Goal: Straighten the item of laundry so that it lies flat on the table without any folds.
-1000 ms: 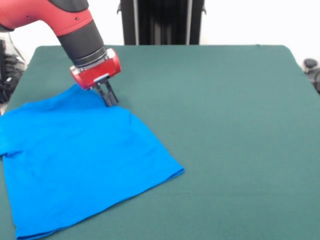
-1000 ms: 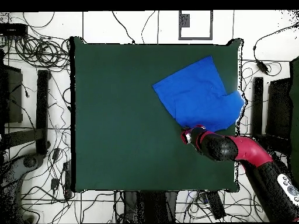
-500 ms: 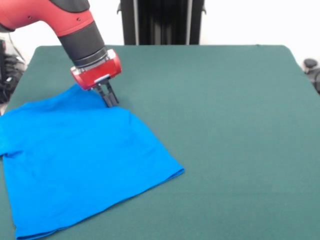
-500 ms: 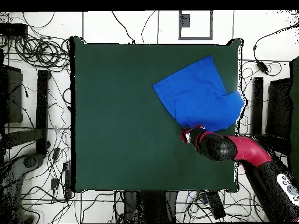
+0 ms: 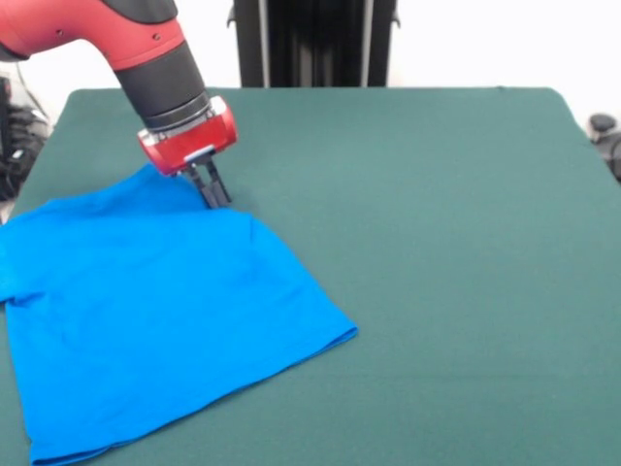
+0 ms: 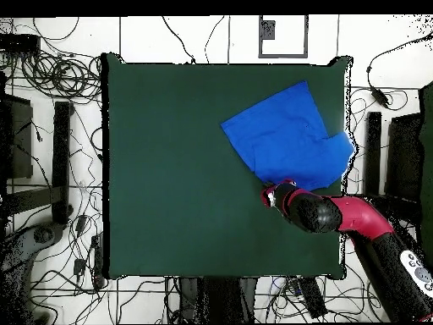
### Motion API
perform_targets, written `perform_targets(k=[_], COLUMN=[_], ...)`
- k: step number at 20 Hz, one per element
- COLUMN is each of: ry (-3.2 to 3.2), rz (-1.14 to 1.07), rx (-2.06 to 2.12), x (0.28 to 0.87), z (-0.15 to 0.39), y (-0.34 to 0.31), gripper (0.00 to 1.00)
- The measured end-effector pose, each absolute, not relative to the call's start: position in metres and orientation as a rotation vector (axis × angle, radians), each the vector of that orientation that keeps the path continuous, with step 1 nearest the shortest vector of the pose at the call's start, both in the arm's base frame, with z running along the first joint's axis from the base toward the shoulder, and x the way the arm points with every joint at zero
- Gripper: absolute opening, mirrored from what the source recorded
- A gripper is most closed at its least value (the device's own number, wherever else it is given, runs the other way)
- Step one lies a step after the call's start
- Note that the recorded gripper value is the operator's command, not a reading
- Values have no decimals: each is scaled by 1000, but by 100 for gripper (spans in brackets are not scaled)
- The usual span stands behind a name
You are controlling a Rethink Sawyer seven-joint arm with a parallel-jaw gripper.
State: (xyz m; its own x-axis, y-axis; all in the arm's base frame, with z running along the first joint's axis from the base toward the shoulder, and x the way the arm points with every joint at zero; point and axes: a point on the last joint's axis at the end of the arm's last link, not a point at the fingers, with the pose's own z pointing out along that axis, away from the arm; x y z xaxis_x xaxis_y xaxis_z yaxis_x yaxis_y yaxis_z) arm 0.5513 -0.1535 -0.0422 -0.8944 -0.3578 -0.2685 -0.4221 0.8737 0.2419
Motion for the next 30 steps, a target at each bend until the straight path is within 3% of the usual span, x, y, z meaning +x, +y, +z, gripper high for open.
perform_targets(k=[5, 6, 30], ry=[2824, 2823, 2822], rz=[431, 431, 368], rx=[-596, -595, -598], x=[552, 552, 560], z=[-42, -42, -25], y=[-154, -154, -168], gripper=[0, 100, 100])
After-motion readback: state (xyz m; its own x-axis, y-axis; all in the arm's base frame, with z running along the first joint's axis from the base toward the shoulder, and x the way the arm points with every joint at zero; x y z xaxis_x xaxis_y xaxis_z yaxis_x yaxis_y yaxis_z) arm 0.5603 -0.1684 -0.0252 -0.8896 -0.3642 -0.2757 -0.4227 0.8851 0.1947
